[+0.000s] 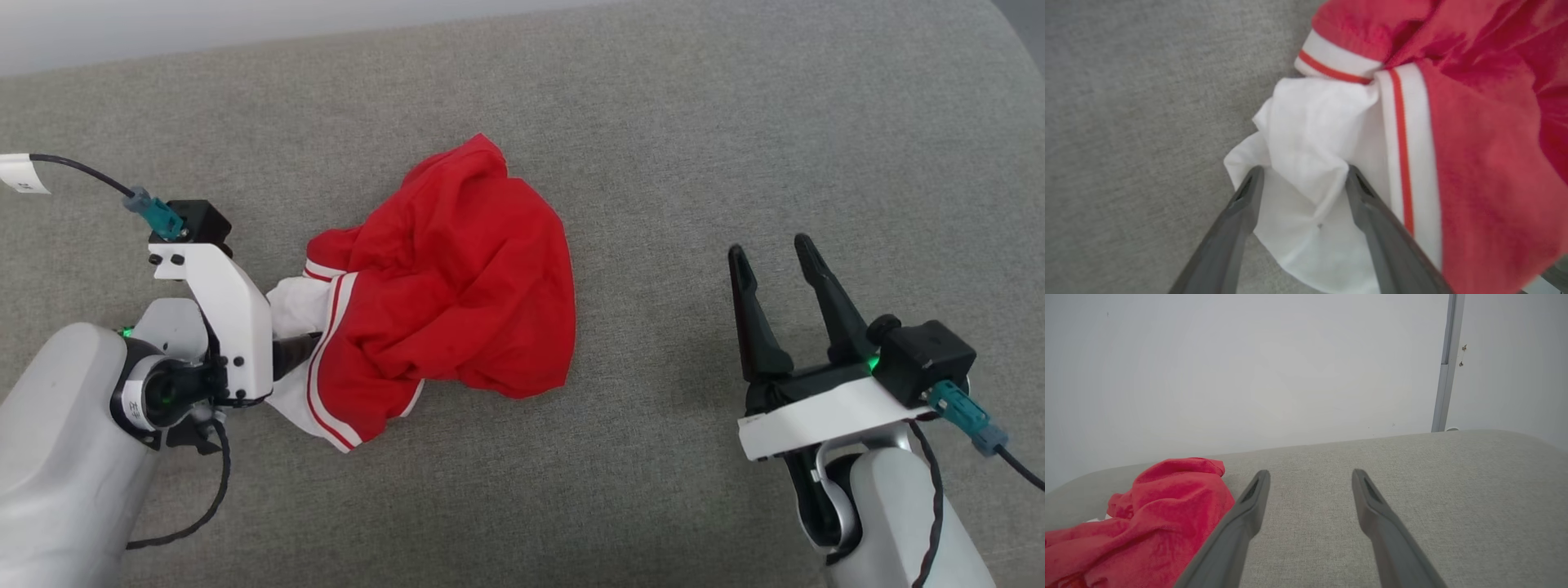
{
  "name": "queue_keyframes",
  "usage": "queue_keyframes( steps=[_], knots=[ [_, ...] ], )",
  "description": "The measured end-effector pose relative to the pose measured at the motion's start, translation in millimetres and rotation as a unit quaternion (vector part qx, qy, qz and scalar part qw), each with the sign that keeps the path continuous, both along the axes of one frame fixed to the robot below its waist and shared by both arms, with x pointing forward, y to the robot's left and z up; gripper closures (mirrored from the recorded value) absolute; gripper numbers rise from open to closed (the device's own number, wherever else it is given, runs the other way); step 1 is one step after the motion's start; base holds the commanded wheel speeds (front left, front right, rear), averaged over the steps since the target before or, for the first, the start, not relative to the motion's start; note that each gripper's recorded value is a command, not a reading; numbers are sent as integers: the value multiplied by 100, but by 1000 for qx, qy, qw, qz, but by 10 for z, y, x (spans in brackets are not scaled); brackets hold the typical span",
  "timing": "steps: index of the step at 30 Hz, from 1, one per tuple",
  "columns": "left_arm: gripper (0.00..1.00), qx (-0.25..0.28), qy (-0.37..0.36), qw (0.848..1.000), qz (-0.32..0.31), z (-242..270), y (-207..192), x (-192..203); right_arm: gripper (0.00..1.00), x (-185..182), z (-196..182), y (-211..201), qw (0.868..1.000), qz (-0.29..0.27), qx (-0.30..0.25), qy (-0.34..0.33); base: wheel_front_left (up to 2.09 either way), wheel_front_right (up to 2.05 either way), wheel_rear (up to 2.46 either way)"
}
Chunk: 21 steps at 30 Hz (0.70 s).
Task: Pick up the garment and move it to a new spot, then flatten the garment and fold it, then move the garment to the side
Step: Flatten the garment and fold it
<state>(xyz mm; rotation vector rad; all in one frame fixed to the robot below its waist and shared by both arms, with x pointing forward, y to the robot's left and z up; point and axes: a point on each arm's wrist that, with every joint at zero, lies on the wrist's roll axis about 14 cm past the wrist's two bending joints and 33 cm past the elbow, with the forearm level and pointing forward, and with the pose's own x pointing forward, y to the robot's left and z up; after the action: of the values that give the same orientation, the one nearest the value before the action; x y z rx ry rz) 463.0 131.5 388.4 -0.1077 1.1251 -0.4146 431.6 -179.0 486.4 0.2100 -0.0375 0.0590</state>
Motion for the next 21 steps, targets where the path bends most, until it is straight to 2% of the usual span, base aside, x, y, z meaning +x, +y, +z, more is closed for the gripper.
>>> queue_keyframes(
  steps=[2,3,4,9,16,21],
  knots=[
    [0,0,0,1000,1,-25,13,32,0,27,15,9,1000,2,0,-3,0,0,0],
    [11,-2,2,1000,4,-33,20,33,0,28,13,12,1000,2,0,-3,0,0,0],
    [100,-3,1,1000,3,-33,26,33,0,30,16,12,1000,2,0,-3,0,0,0],
    [100,-8,-12,1000,21,41,132,62,0,48,41,23,1000,3,-1,-7,0,0,0],
    [100,-30,-69,995,67,423,376,199,0,59,77,85,1000,11,-2,-13,0,0,0],
    [100,-21,-99,989,110,617,693,171,0,67,105,138,1000,17,0,-18,0,0,0]
  ],
)
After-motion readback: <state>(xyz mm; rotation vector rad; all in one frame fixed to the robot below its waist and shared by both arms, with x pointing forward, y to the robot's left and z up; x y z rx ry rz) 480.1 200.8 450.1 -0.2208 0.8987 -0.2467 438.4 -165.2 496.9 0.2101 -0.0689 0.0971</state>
